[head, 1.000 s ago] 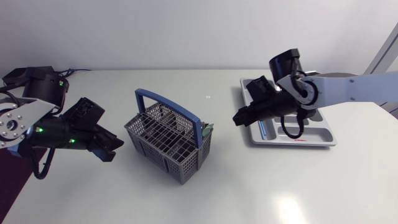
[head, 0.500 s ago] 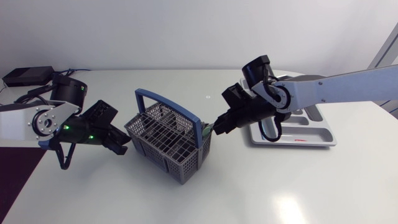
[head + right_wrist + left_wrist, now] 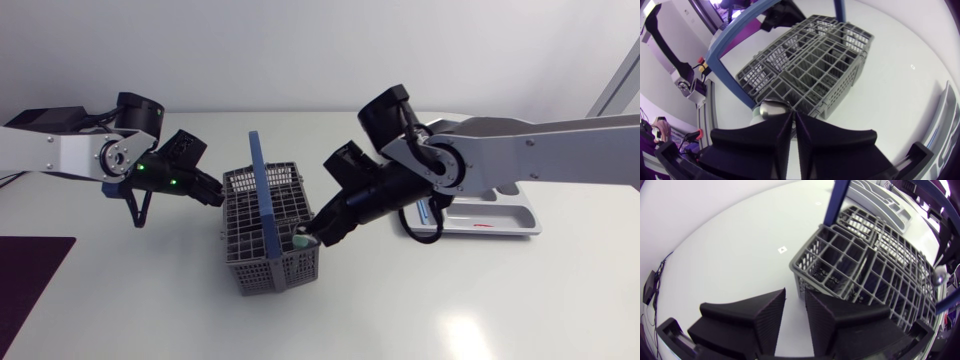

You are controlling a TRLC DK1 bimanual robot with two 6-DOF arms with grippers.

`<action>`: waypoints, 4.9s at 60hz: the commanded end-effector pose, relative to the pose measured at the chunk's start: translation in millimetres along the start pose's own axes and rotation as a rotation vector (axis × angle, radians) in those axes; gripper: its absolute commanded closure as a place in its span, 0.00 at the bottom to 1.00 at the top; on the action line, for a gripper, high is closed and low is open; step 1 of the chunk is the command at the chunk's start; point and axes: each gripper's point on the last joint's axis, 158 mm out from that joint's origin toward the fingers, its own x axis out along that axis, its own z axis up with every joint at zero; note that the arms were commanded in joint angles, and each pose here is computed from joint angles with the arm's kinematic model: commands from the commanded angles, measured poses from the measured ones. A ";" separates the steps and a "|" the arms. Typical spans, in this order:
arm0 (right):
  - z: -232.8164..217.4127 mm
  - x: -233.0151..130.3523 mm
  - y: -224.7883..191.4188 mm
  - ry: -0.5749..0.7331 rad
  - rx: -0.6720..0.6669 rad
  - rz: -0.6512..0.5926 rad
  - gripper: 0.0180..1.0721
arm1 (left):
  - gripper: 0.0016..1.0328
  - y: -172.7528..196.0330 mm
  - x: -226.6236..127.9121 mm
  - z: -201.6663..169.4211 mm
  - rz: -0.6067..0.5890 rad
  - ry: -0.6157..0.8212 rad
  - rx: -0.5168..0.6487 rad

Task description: Unload the cutlery basket into the drawer organizer.

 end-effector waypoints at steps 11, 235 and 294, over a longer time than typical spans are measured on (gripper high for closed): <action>-2.0 -7.0 18.5 0.000 0.007 0.022 0.88 | 0.70 10.3 24.7 19.6 -0.009 -0.018 -0.022; -21.3 -5.2 -67.0 -0.053 0.114 -0.108 0.85 | 0.67 -9.3 -27.5 -7.5 -0.070 -0.030 0.086; -29.2 -78.1 -46.0 -0.165 -0.056 -0.244 0.05 | 0.05 -54.3 -145.0 -18.1 0.006 -0.272 0.529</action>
